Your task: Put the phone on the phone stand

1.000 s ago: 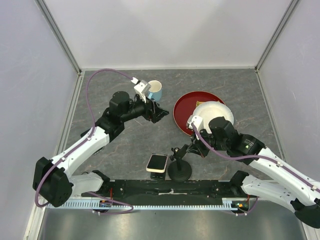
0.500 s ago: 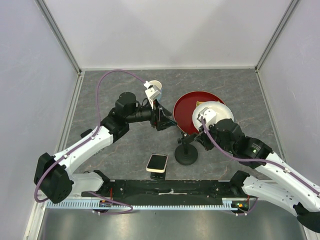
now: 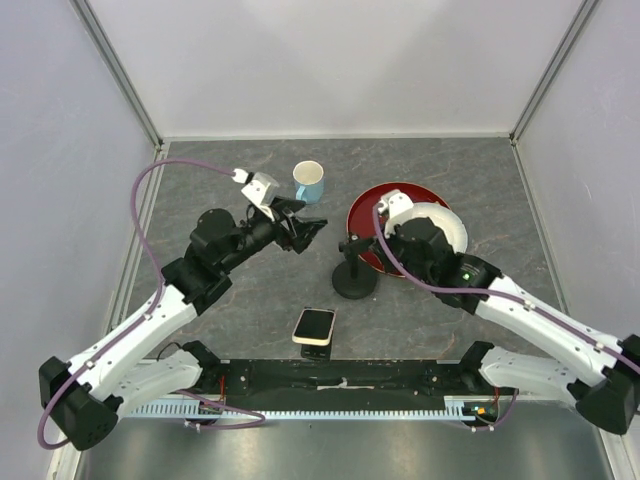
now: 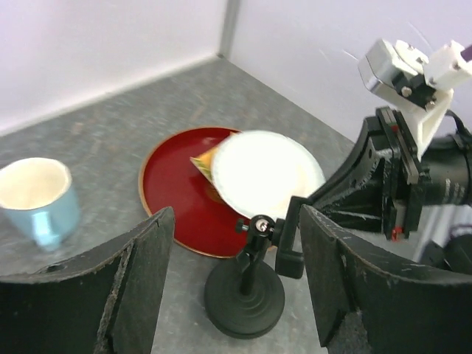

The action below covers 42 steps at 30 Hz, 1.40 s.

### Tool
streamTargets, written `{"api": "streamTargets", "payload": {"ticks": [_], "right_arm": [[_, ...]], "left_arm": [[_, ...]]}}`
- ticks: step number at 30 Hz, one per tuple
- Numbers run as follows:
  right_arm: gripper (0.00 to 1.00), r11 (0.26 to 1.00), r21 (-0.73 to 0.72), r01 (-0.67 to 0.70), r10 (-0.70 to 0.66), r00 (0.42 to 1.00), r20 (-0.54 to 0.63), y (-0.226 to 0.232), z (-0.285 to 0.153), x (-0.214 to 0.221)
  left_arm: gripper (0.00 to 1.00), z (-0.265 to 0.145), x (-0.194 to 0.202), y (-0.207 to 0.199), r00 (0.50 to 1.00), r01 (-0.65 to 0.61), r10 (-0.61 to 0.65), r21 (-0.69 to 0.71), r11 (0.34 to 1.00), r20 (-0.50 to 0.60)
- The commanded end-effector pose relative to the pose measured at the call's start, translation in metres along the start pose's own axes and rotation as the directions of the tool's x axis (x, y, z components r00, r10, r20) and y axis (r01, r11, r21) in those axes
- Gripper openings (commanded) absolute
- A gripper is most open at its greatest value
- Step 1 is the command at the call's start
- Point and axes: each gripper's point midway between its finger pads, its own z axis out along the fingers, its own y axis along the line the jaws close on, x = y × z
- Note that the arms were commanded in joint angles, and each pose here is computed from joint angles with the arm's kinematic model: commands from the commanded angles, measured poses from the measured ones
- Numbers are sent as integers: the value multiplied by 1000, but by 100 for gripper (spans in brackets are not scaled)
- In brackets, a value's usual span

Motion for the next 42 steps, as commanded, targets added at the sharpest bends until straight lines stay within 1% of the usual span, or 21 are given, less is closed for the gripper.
{"api": "streamTargets", "payload": {"ticks": [1,4,6,7,9,16,23,24,25,28,29,32,35,36,38,39,41,42], "right_arm": [[0,995,-22,-97,99,937,335,19,5,-114],[0,996,-29,-87,92,933,347,36,18,-119],[0,995,-37,-92,99,916,388,45,22,-130],[0,996,-36,-82,89,924,373,52,31,-124],[0,997,-26,-75,79,919,385,58,37,-130],[0,998,25,-52,39,930,365,72,70,-116],[1,992,105,-67,25,934,358,77,80,-100],[4,991,111,-76,30,930,366,79,80,-100],[5,988,126,-86,34,928,371,80,79,-97],[4,978,160,-132,59,918,393,84,78,-90],[4,969,194,-154,64,913,403,79,77,-89],[7,952,229,-205,95,905,414,77,81,-85],[14,953,229,-199,94,911,402,80,85,-80],[21,956,222,-189,90,915,393,82,87,-77],[31,959,220,-181,85,920,382,84,87,-75],[37,963,210,-170,82,924,374,85,87,-74],[45,966,200,-165,81,925,371,87,86,-74],[55,969,187,-160,82,927,367,89,86,-75]], "left_arm": [[75,-18,-29,46,988,-34,74,-279,960,135],[75,-30,-33,63,985,-18,82,-383,924,153],[75,-37,-37,71,982,-7,87,-429,903,168],[76,-38,-37,72,982,-5,88,-439,899,169],[76,-40,-37,75,981,-3,91,-453,891,172],[76,-40,-35,79,983,6,83,-474,880,166],[76,-43,-38,80,981,10,85,-483,875,175],[76,-43,-37,80,981,10,85,-485,875,174],[76,-43,-38,80,981,12,84,-484,875,177],[76,-44,-37,81,981,17,80,-488,873,178],[76,-43,-35,81,981,16,79,-488,873,175],[76,-43,-34,82,982,17,77,-491,871,171],[76,-42,-33,83,983,18,75,-495,869,167],[76,-42,-33,83,983,20,74,-494,869,169],[76,-42,-34,83,983,20,74,-494,869,169],[76,-43,-34,83,983,21,73,-494,869,171],[76,-43,-35,83,982,22,73,-495,869,173],[76,-43,-34,83,982,22,73,-495,869,172]]}}
